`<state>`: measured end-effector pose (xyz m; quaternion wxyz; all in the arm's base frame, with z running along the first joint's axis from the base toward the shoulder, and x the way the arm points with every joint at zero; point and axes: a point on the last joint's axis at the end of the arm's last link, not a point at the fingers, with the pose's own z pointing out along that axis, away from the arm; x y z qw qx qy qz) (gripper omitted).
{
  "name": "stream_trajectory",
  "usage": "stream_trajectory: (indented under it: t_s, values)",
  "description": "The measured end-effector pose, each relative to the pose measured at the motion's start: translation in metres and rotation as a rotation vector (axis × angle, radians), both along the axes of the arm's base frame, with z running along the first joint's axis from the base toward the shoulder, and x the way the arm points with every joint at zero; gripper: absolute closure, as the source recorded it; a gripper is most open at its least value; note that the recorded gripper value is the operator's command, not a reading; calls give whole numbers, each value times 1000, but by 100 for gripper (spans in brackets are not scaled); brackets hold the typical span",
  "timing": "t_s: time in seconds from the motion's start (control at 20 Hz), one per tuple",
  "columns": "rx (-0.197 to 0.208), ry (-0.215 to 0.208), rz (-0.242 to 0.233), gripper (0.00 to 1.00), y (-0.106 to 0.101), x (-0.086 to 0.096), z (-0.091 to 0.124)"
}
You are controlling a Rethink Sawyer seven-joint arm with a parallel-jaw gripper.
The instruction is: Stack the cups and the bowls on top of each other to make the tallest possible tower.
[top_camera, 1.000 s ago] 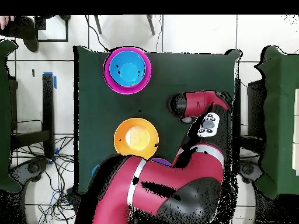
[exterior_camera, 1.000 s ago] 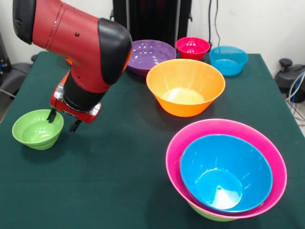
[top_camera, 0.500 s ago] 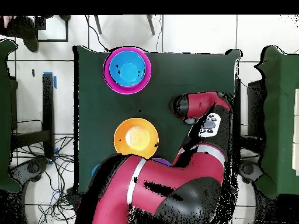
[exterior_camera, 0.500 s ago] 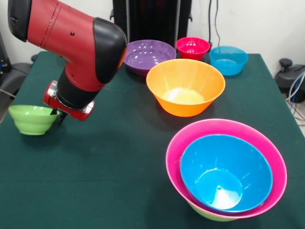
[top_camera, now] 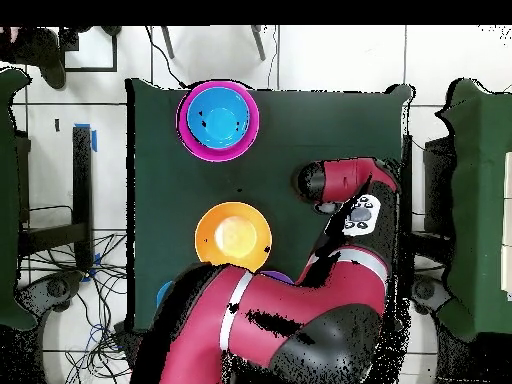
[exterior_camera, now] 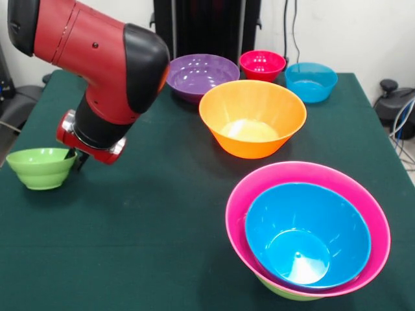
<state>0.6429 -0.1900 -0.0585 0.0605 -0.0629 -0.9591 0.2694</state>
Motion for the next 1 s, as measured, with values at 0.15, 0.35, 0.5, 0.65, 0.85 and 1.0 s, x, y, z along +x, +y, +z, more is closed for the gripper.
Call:
stream_trajectory:
  t_s: [0.15,0.35,0.5,0.65,0.85,1.0]
  values:
    - [0,-3,-2,100,-1,1,2]
    - [18,-23,-15,100,1,5,13]
    - [65,-47,-63,100,5,12,35]
    - [128,-58,-125,100,6,19,62]
    - [206,-58,-172,100,-2,29,96]
    - [248,-57,-164,100,-10,37,115]
